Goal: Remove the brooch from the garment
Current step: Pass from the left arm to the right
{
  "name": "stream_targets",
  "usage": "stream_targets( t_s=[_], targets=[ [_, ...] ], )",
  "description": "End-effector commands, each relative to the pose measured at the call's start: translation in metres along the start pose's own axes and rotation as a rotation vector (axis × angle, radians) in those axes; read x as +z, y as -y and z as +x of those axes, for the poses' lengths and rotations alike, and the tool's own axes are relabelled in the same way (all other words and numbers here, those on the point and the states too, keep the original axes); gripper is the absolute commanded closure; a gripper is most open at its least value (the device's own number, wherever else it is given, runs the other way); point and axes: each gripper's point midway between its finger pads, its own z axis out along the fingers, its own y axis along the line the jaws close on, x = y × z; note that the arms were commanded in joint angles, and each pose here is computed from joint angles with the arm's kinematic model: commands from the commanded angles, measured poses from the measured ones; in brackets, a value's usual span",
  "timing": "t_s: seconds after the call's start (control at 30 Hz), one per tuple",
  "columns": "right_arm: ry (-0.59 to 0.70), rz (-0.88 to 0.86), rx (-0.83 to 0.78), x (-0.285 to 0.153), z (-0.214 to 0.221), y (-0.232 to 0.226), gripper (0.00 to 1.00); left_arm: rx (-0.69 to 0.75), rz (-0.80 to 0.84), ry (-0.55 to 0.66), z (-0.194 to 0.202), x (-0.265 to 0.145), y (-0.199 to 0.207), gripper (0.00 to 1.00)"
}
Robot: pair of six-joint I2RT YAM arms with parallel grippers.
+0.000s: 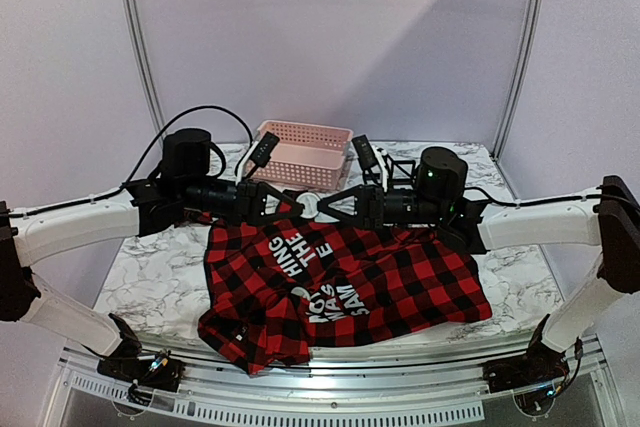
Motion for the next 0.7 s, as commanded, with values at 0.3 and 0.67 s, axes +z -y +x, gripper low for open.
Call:
stream_targets(
  t_s=[0.3, 0.67],
  targets=[
    [-0.006, -0.043, -0.012, 0.008, -0.006, -0.002, 0.97, 0.000, -0.008, -0.043, 0.008, 0.008, -0.002, 1.00],
    [-0.007, 0.326, -0.011, -0.008, -0.012, 0.050, 1.00, 0.043, -0.437, 0.000, -0.004, -0.029, -0.051, 0.27]
  ],
)
